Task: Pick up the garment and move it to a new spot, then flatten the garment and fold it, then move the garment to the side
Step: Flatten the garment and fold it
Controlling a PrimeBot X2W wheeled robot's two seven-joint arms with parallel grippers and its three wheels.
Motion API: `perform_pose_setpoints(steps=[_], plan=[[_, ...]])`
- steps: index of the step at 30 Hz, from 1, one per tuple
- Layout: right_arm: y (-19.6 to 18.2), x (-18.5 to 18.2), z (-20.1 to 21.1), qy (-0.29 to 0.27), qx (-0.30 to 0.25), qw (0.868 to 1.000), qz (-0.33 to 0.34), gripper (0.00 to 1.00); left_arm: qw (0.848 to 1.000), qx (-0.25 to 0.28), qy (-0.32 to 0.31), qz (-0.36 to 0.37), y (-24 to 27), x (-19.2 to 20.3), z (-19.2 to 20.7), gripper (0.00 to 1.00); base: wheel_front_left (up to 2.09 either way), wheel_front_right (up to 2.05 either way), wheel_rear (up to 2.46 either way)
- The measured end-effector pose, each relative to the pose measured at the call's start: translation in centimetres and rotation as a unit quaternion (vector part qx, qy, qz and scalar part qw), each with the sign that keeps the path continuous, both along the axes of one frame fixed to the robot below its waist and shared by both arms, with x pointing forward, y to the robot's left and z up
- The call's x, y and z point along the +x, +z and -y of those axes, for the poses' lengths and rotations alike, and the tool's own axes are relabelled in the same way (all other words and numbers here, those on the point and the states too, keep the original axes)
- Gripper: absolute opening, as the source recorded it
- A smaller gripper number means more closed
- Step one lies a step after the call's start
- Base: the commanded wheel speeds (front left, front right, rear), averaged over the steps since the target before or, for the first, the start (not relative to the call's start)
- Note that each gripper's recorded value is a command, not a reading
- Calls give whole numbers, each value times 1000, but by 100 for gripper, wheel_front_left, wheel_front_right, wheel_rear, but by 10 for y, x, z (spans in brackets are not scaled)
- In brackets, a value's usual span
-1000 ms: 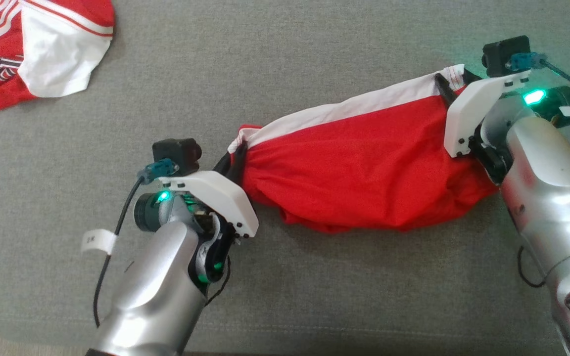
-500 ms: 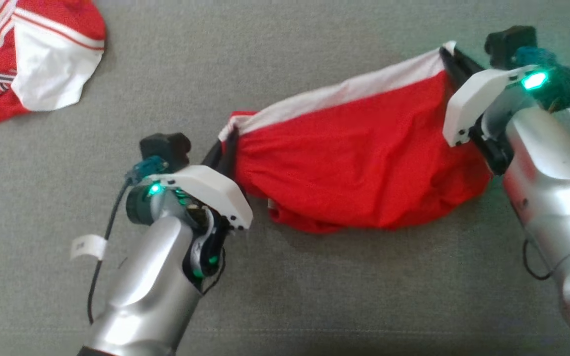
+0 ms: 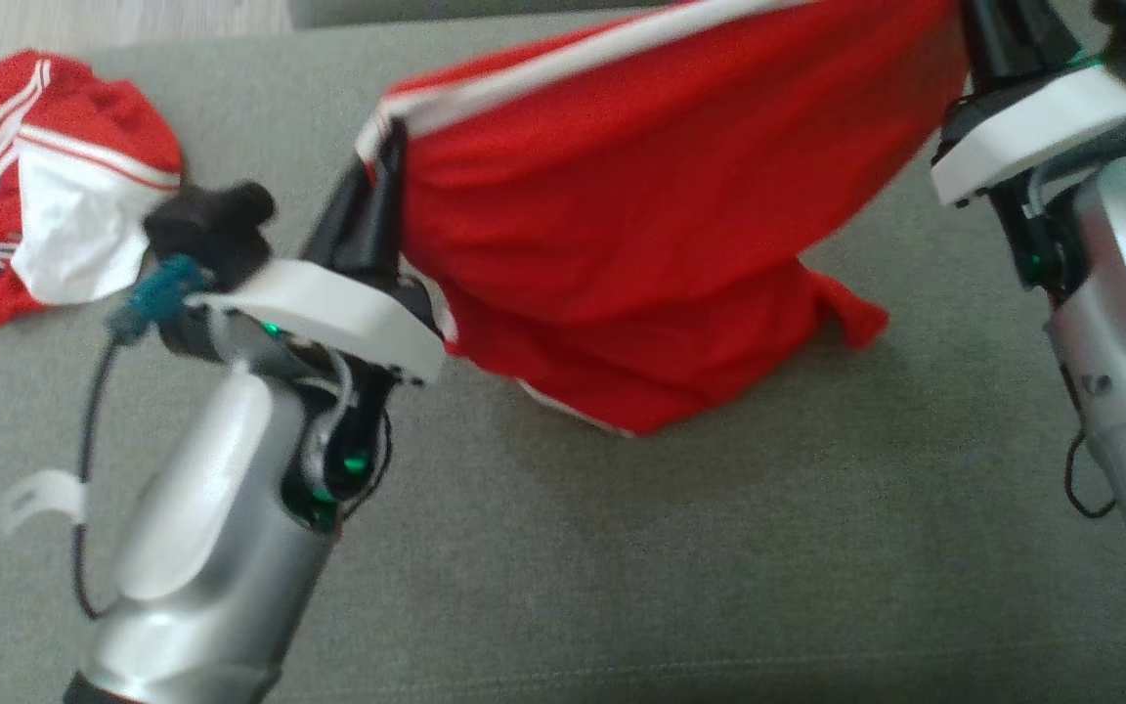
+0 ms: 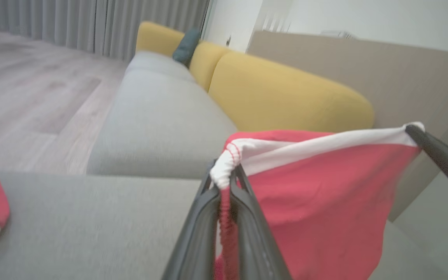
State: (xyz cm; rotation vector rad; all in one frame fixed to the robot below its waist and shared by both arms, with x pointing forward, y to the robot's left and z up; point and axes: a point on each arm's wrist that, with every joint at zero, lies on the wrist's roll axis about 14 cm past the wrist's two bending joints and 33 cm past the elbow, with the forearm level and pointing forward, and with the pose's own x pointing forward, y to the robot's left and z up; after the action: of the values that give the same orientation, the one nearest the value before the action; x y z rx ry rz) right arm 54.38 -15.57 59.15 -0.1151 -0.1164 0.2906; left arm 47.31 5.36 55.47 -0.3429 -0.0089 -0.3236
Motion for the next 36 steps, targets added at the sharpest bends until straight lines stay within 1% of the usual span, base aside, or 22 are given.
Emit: perform_pose_setpoints(steps=[5, 10, 16, 19, 21, 24, 27, 30, 31, 33, 36], plan=[[56, -30, 12, -10, 17, 996, 87, 0, 994, -25, -2, 107, 78, -11, -3, 0, 0, 0, 0], [97, -74, 23, -24, 21, 989, 147, 0, 980, -45, -15, 191, 140, -40, -4, 0, 0, 0, 0], [129, -132, 37, -48, 14, 979, 198, 0, 974, -55, -39, 215, 164, -74, -1, 0, 0, 0, 0], [139, -148, 37, -54, 11, 977, 206, 0, 974, -48, -51, 214, 167, -78, 1, 0, 0, 0, 0], [137, -150, 35, -57, 0, 978, 199, 0, 978, -35, -57, 196, 159, -73, 3, 0, 0, 0, 0], [127, -144, 32, -58, -6, 983, 176, 0, 985, -19, -66, 158, 140, -58, 6, 0, 0, 0, 0], [106, -128, 30, -54, -4, 989, 139, 0, 990, 3, -80, 120, 121, -33, 12, 0, 0, 0, 0], [80, -100, 30, -52, -2, 994, 95, 0, 990, 26, -90, 109, 112, -5, 18, 0, 0, 0, 0], [74, -77, 30, -51, -3, 995, 83, 0, 989, 42, -93, 108, 110, 17, 23, 0, 0, 0, 0], [78, -54, 31, -52, -8, 994, 91, 0, 987, 59, -94, 114, 112, 40, 27, 0, 0, 0, 0], [100, -21, 35, -60, -21, 989, 136, 0, 986, 50, -88, 130, 124, 75, 36, 0, 0, 0, 0]])
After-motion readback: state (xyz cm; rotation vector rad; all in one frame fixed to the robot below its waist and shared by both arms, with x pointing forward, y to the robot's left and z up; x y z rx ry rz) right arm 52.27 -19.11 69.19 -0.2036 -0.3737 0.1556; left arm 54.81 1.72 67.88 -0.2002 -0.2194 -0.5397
